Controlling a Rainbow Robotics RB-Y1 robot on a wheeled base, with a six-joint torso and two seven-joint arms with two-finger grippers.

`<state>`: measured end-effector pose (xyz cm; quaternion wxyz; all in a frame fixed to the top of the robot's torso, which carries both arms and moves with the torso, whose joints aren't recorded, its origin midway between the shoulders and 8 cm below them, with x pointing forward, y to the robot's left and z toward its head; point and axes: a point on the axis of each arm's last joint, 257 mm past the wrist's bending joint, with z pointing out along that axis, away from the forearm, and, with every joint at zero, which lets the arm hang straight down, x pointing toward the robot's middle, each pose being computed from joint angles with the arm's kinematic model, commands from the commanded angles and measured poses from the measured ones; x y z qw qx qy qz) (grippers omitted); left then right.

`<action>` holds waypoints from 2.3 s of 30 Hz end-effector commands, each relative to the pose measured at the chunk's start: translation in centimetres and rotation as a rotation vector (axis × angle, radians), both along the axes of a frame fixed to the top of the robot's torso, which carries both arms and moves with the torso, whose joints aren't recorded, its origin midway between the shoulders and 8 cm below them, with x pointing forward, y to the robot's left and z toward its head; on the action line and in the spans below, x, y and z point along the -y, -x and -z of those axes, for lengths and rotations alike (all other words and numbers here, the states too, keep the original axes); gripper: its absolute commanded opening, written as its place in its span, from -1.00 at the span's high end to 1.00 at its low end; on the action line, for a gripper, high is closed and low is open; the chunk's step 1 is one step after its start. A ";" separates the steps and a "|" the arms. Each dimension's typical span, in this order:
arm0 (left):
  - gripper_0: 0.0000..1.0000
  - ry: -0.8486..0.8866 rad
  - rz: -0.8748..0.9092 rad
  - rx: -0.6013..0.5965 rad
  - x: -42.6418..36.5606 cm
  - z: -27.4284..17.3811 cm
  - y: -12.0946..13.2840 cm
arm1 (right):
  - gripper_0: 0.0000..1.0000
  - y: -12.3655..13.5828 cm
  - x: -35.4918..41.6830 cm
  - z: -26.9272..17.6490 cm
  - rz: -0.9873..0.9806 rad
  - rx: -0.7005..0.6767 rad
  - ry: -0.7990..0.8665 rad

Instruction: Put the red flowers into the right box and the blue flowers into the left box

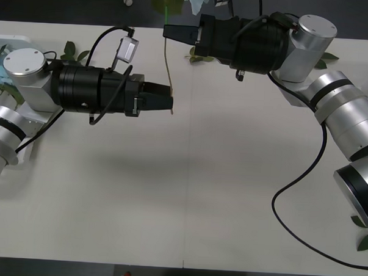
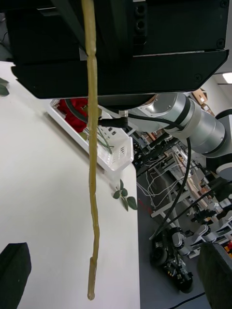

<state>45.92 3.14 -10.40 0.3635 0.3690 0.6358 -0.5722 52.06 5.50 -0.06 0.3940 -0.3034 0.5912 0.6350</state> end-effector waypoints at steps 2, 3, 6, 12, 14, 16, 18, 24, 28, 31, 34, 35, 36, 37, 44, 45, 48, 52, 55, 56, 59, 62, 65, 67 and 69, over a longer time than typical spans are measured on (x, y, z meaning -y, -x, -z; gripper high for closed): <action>0.25 0.026 0.022 -0.031 1.5 -2.0 0.5 | 1.00 0.8 -1.2 -2.8 -0.040 0.022 -0.019; 0.99 0.022 0.023 -0.034 1.6 -1.8 0.5 | 1.00 0.8 -1.2 -2.9 -0.040 0.022 -0.022; 1.00 0.017 0.028 -0.037 1.8 -1.7 0.6 | 1.00 0.8 -1.2 -2.8 -0.040 0.020 -0.021; 1.00 0.023 0.028 -0.034 2.2 -2.0 0.6 | 1.00 0.8 -1.1 -3.0 -0.040 0.019 -0.025; 1.00 0.022 0.026 -0.035 2.1 -2.0 0.6 | 1.00 0.8 -1.0 -3.0 -0.038 0.018 -0.026; 1.00 0.023 0.028 -0.036 2.2 -2.1 0.6 | 1.00 0.7 -0.9 -3.1 -0.038 0.016 -0.027; 1.00 0.023 0.028 -0.037 2.2 -2.1 0.6 | 1.00 0.7 -0.9 -3.0 -0.037 0.015 -0.027; 1.00 0.024 0.026 -0.042 2.2 -2.2 0.5 | 1.00 0.7 -0.8 -3.2 -0.036 0.015 -0.029; 1.00 0.024 0.022 -0.041 2.2 -2.3 0.4 | 0.73 0.5 -0.5 -3.1 -0.031 0.015 -0.024; 1.00 0.022 0.019 -0.045 2.1 -2.2 0.4 | -0.12 0.0 0.2 -2.4 -0.013 0.029 0.014; 1.00 0.020 0.017 -0.049 1.9 -2.2 0.3 | -0.52 -0.2 0.8 -1.9 -0.004 0.045 0.045; 1.00 0.020 0.016 -0.052 1.8 -2.2 0.3 | -0.60 -0.2 1.0 -2.0 -0.004 0.051 0.047; 1.00 0.020 0.013 -0.051 1.7 -2.4 0.2 | -0.64 -0.2 1.0 -1.9 -0.004 0.053 0.049; 1.00 0.020 0.011 -0.050 1.5 -2.5 0.1 | -0.70 -0.3 1.3 -2.0 -0.001 0.061 0.052; 1.00 -0.013 -0.009 -0.024 -1.7 -4.0 -0.2 | -0.81 -0.1 2.7 -1.5 -0.008 0.112 0.094; 1.00 -0.014 -0.010 -0.023 -2.0 -4.1 -0.2 | -0.81 0.0 2.8 -1.5 -0.012 0.118 0.100; 1.00 -0.043 -0.023 -0.007 -4.7 -5.0 -0.4 | -0.81 0.3 3.9 -1.1 -0.022 0.163 0.153; 1.00 -0.118 -0.069 0.031 -9.1 -5.8 -1.1 | -0.82 1.4 5.1 -0.6 -0.049 0.238 0.253; 1.00 -0.184 -0.121 0.059 -12.6 -6.5 -1.7 | -0.82 2.4 5.7 0.2 -0.078 0.253 0.299; 1.00 -0.216 -0.151 0.053 -14.2 -6.7 -2.0 | -0.81 2.9 5.9 0.7 -0.092 0.257 0.321; 1.00 -0.292 -0.228 0.037 -18.4 -7.4 -2.4 | -0.82 3.8 6.4 2.3 -0.117 0.283 0.394; 1.00 -0.382 -0.315 0.013 -23.1 -7.8 -2.4 | -0.82 4.4 7.1 4.0 -0.123 0.321 0.468; 1.00 -0.478 -0.403 0.002 -27.7 -8.0 -2.3 | -0.82 5.0 7.6 5.4 -0.126 0.368 0.534; 1.00 -0.528 -0.453 -0.003 -29.9 -8.0 -2.3 | -0.81 5.3 7.8 5.8 -0.121 0.399 0.562; 1.00 -0.589 -0.526 -0.009 -33.0 -8.3 -2.4 | -0.82 5.7 8.3 6.4 -0.119 0.429 0.594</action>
